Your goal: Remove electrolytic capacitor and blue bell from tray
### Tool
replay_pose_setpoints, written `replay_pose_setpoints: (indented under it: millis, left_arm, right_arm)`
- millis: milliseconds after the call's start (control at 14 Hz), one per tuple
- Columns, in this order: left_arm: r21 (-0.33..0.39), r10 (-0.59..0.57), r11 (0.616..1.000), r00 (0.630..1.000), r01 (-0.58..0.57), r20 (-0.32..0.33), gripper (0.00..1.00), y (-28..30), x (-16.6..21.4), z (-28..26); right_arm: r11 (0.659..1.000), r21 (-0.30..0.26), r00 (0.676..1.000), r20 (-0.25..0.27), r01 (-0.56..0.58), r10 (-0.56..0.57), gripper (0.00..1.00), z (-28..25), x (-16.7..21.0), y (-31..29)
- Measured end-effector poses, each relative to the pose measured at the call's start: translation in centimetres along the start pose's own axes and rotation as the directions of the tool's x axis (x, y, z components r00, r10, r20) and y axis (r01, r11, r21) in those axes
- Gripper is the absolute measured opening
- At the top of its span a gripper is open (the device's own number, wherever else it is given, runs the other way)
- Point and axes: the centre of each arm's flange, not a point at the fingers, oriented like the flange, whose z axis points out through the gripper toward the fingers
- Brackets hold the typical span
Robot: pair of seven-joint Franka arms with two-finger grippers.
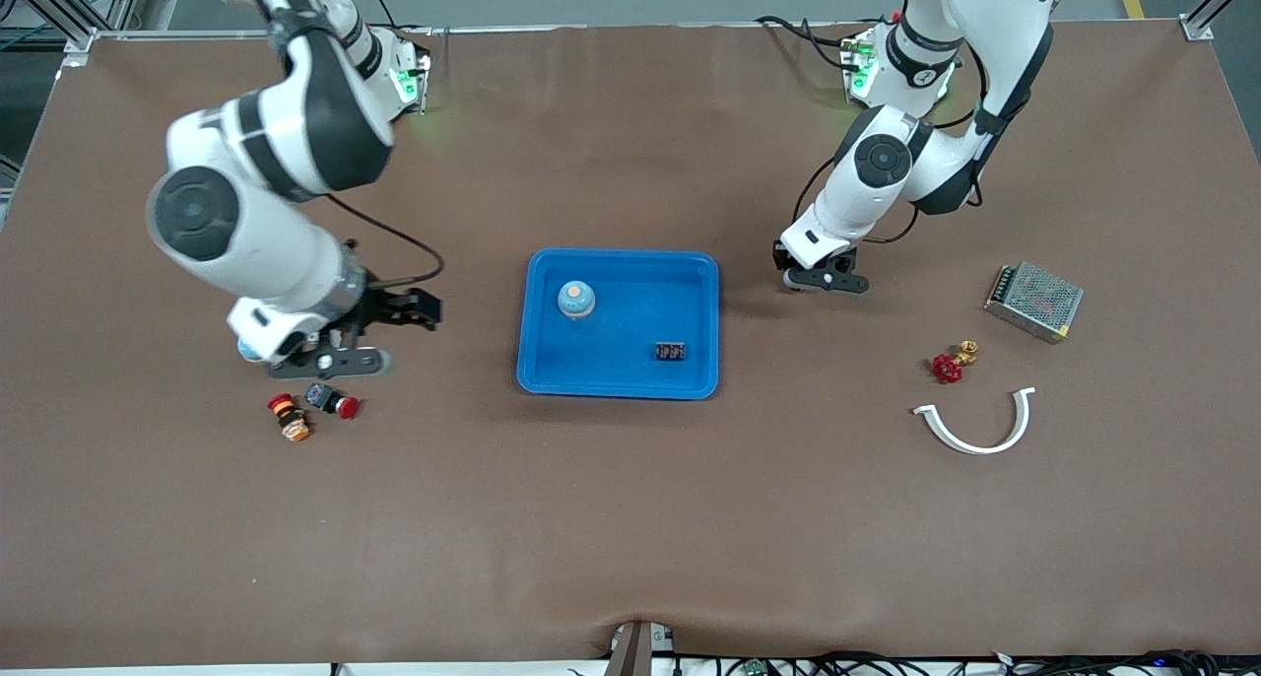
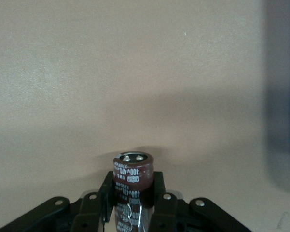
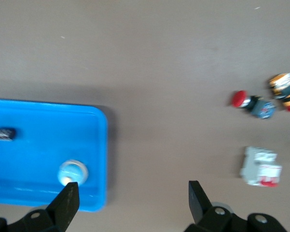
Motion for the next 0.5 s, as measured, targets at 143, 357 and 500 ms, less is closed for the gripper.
replay_pose_setpoints:
  millis: [143, 357, 500]
  left_arm:
    - [0.005, 0.007, 1.0, 1.0, -0.007, -0.001, 0.35, -0.2, 0.0, 0.0]
    - [0.009, 0.006, 1.0, 1.0, -0.006, 0.003, 0.35, -0.6, 0.0, 0.3]
    - [0.012, 0.005, 1.0, 1.0, -0.005, 0.006, 0.35, -1.0, 0.0, 0.4]
  right_arm:
    - [0.999, 0.003, 0.999, -0.018, -0.047, 0.047, 1.0, 2.3, -1.1, -4.4]
    - [0.996, 0.001, 0.996, -0.031, -0.085, 0.085, 1.0, 7.4, -3.0, -9.0]
    - [0.996, -0.008, 0.996, -0.025, -0.09, 0.089, 1.0, 9.7, -4.0, -10.3]
